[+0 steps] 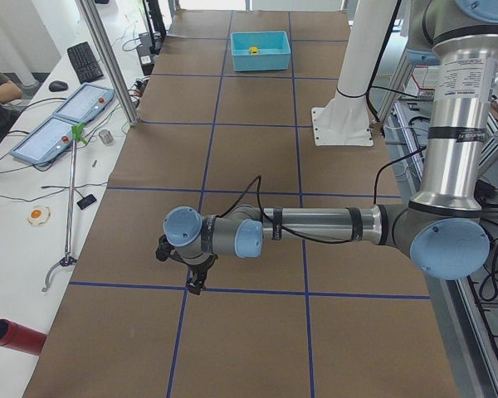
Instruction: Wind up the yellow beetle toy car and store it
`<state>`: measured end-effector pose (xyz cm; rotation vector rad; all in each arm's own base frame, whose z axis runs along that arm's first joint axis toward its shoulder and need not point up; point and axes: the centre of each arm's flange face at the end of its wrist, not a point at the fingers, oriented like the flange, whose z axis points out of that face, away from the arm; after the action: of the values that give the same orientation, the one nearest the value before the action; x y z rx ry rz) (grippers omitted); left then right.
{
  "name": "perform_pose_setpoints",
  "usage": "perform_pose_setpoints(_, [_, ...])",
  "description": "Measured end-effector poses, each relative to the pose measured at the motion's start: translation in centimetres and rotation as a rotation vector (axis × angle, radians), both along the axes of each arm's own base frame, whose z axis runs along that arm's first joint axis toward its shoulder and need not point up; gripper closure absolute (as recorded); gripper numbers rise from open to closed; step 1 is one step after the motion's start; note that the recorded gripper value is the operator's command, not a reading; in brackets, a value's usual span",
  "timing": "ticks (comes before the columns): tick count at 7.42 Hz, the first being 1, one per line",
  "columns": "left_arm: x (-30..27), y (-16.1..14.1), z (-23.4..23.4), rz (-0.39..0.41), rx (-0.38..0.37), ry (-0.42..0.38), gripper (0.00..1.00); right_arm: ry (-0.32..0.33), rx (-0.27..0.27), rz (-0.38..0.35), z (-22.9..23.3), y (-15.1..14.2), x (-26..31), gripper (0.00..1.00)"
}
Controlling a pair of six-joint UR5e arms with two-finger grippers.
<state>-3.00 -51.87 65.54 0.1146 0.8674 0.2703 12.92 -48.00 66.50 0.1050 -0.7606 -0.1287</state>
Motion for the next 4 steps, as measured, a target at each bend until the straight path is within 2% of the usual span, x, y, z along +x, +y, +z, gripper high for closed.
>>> perform_pose_setpoints(2, [-0.7, 0.0, -1.3, -0.011, 0.029, -0.005, 0.0, 0.004, 0.043, -0.056, -1.1, -0.6, -1.6, 0.0])
perform_pose_setpoints(4, [-1.0, 0.0, -1.6, -0.006, 0.05, -0.009, 0.0, 0.005, 0.043, -0.068, -0.9, -0.5, -2.0, 0.0])
